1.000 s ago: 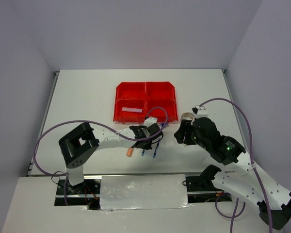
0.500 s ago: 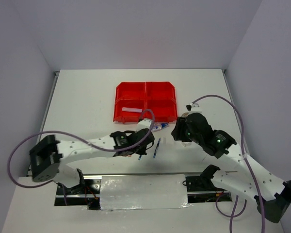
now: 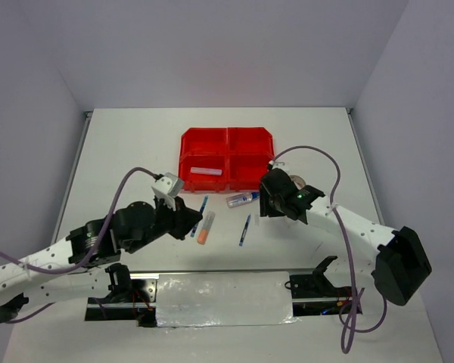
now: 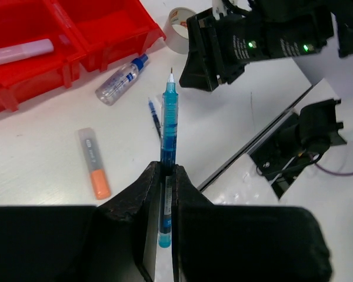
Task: Sort the stationery into containers
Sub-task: Pick up the pen cap from the center of the board.
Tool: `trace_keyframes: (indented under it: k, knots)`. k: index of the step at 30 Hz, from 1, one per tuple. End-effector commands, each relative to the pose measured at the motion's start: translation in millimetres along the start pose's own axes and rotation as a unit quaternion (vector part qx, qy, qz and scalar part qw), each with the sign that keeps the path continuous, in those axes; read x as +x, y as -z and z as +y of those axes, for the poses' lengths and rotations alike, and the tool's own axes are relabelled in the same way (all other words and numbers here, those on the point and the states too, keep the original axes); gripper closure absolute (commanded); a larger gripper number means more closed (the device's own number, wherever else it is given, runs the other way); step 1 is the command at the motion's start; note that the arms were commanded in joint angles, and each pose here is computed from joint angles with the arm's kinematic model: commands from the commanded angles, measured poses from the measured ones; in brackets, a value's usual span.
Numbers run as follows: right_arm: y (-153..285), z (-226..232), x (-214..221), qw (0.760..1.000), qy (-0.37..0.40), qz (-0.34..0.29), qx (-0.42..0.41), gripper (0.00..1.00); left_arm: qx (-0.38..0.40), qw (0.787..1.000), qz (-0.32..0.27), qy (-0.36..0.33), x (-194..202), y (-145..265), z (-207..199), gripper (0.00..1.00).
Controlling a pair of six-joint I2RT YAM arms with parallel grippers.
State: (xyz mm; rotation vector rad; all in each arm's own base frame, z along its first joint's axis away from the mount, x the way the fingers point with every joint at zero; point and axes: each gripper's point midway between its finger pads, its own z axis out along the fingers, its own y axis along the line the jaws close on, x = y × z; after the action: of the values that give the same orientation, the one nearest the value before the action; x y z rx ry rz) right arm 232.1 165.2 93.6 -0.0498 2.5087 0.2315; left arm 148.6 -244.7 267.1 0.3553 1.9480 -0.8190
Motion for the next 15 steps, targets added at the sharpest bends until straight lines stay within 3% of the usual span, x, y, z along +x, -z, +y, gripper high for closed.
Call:
trace_keyframes:
  k: [1, 15]
  knots:
    - [-17.3, -5.3, 0.1, 0.999, 0.032, 0.010, 0.001, 0.50, 0.014, 0.999, 0.012, -0.047, 2.6, 23.4, 7.3, 1.00]
    - [-53.3, -38.6, 30.8, 0.994, 0.042, 0.098, 0.035, 0.50, 0.038, 0.998, 0.004, -0.058, 11.9, 45.0, 16.7, 1.00]
